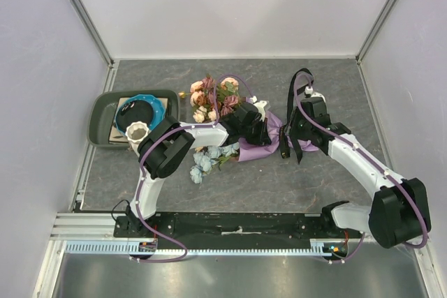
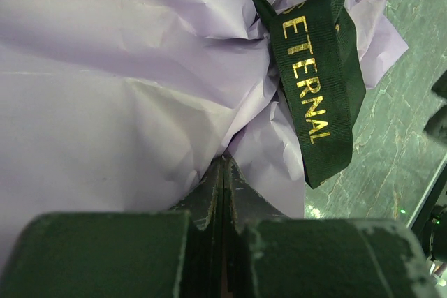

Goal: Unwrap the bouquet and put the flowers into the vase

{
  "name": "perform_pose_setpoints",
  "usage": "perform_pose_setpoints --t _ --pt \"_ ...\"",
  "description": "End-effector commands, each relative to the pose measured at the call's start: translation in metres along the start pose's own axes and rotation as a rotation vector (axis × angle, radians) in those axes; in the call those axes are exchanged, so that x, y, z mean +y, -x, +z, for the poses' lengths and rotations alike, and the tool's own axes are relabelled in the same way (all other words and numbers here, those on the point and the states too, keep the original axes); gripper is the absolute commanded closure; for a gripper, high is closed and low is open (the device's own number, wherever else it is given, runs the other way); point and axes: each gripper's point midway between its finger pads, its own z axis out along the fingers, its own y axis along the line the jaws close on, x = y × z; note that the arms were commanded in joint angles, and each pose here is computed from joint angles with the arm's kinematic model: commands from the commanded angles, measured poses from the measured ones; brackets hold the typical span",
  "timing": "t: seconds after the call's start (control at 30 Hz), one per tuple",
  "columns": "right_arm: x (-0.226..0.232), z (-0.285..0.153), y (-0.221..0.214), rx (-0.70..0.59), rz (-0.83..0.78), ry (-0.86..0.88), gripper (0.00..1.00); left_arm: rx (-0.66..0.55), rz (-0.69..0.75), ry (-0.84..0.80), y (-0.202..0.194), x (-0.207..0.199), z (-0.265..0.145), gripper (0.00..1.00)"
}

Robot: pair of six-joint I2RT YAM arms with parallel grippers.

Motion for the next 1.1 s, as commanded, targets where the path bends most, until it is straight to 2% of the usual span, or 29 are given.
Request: perform_pose_setpoints --t 0.0,0.07,0.13,0.27,0.43,0.53,0.57,0.63,0.77,0.8,0.87,0.9,1.0,1.07 --pt "0.032 0.003 0.008 -0.028 0.021 0.109 0.62 0.015 0.052 -0.012 -0.006 -0.006 -0.005 0.98" --pt "0.033 0.008 0.006 -0.022 0.026 0.116 0.7 0.014 0.052 -0.013 -0.006 -0.006 -0.005 0.98" --pt "0.033 0.016 -0.001 0.0 0.028 0.113 0.72 0.014 0.052 -0.013 -0.006 -0.006 -0.005 0.98" --pt "0.024 0.024 -0.012 0.012 0.009 0.082 0.66 0.013 0.054 -0.011 -0.005 -0.006 -0.006 0.98" --pt "0.019 0.029 -0.023 0.035 -0.009 0.082 0.64 0.015 0.055 -0.012 -0.006 -0.006 -0.005 0.98" --pt "0.022 0.031 -0.029 0.049 -0.002 0.1 0.71 0.016 0.053 -0.013 -0.006 -0.006 -0.005 0.98" --pt "0.025 0.03 -0.03 0.048 0.002 0.11 0.79 0.017 0.053 -0.012 -0.007 -0.006 -0.005 0.98" --pt "0.028 0.028 -0.029 0.039 0.007 0.126 0.82 0.016 0.053 -0.01 -0.006 -0.005 -0.004 0.98" --pt "0.03 0.033 -0.027 0.037 -0.005 0.128 0.69 0.017 0.053 -0.009 -0.007 -0.005 -0.004 0.98" --pt "0.03 0.035 -0.026 0.035 -0.009 0.128 0.71 0.015 0.053 -0.008 -0.006 -0.005 -0.004 0.98" --pt "0.033 0.036 -0.019 0.02 -0.042 0.131 0.93 0.016 0.053 -0.006 -0.007 -0.004 -0.003 0.98" --pt "0.034 0.033 -0.015 0.014 -0.05 0.137 1.0 0.019 0.051 -0.004 -0.008 -0.003 -0.003 0.98" --pt "0.05 0.002 0.016 -0.055 -0.059 0.183 1.0 0.018 0.053 -0.002 -0.008 -0.003 -0.003 0.98" --pt "0.065 -0.038 0.053 -0.169 -0.051 0.232 1.0 0.018 0.051 0.0 -0.008 -0.002 -0.003 0.98"
